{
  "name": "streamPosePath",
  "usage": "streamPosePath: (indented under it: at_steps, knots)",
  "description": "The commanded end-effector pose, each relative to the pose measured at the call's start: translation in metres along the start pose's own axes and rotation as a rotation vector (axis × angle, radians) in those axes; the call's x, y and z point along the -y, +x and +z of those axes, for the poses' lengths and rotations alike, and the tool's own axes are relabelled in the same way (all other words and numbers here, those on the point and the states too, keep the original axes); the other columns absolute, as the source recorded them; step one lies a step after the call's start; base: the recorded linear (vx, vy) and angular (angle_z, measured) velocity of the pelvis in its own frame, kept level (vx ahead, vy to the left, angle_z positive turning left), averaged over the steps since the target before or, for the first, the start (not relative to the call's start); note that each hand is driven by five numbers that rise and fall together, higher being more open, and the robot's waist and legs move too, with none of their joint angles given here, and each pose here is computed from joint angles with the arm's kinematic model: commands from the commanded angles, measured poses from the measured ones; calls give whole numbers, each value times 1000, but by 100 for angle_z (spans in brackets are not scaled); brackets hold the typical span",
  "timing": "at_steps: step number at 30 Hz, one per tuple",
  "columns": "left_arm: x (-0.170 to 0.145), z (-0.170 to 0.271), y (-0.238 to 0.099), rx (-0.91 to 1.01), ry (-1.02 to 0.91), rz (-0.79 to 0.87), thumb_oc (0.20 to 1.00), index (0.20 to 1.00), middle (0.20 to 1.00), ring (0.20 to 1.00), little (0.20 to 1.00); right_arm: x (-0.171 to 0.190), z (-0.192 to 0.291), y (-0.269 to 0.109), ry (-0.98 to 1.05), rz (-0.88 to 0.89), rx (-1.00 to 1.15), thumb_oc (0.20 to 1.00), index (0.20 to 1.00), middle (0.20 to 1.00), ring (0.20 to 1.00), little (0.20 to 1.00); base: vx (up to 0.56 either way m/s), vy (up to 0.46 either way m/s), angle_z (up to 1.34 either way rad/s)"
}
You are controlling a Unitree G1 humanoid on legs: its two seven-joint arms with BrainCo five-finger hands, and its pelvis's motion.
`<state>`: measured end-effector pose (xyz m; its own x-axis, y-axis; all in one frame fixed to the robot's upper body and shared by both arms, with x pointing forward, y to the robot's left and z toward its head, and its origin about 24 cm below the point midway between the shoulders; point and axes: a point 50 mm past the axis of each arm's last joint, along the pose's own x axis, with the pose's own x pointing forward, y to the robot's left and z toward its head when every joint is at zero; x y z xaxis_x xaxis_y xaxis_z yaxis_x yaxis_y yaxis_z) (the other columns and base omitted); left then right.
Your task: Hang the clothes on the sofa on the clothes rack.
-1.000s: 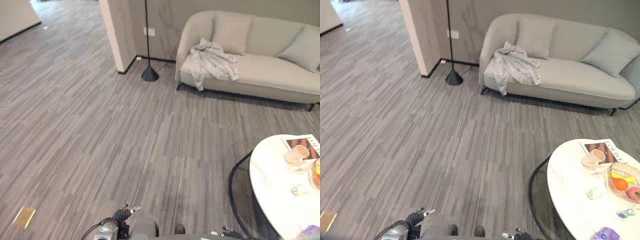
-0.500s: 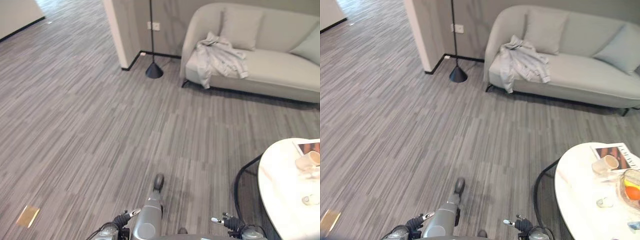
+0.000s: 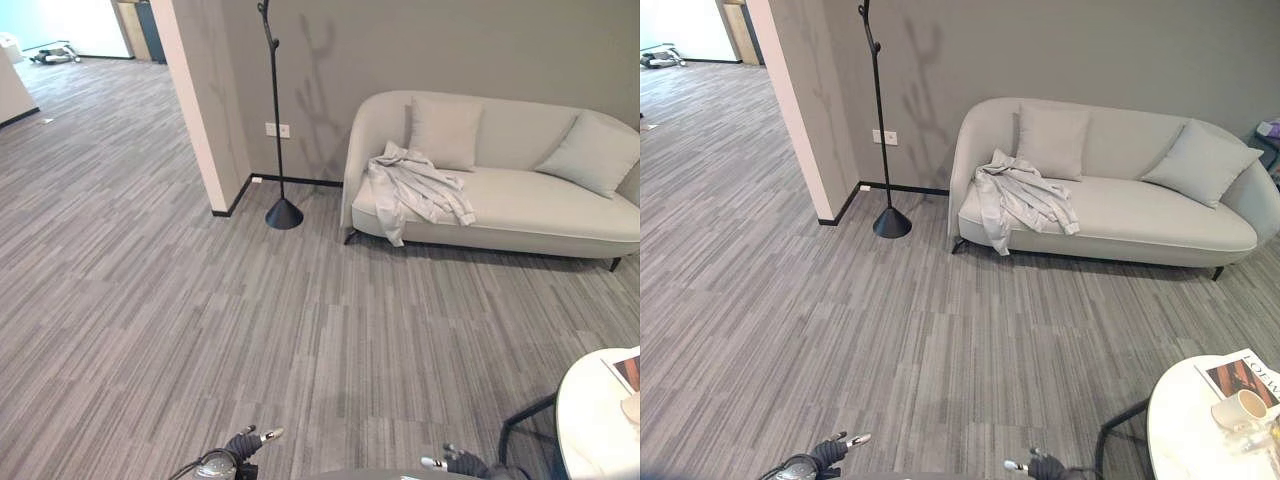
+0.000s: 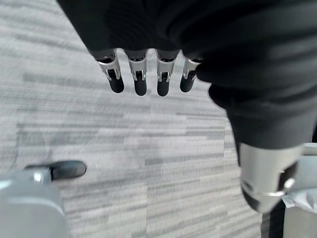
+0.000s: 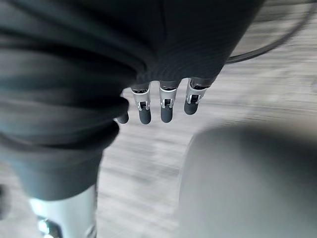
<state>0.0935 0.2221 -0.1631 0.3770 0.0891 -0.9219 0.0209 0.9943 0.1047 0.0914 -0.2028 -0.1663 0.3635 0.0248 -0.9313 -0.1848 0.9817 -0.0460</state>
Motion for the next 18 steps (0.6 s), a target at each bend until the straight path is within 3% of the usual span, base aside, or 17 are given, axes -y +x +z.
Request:
streamPosePath:
  at_steps: [1, 7, 14, 18]
  knots:
    - [-4, 20, 2, 66, 3, 12, 1000, 1000, 1000, 1000, 1000, 1, -3, 0, 8, -6, -14, 1000, 1000, 1000, 1000, 1000, 452, 28, 22]
    - [2, 21, 3, 62, 8, -2, 1000, 1000, 1000, 1000, 1000, 1, -9, -1, -30, 5, -48, 1000, 1000, 1000, 1000, 1000, 328, -37, 27]
    - [15, 9, 2, 28, 68, -60, 1000, 1000, 1000, 1000, 1000, 13, -25, -7, -32, -27, -78, 1000, 1000, 1000, 1000, 1000, 446, -222, 62]
    - [19, 15, 3, 53, 64, -82, 1000, 1000, 1000, 1000, 1000, 24, -20, -8, -29, -62, -69, 1000, 1000, 1000, 1000, 1000, 345, -294, -6]
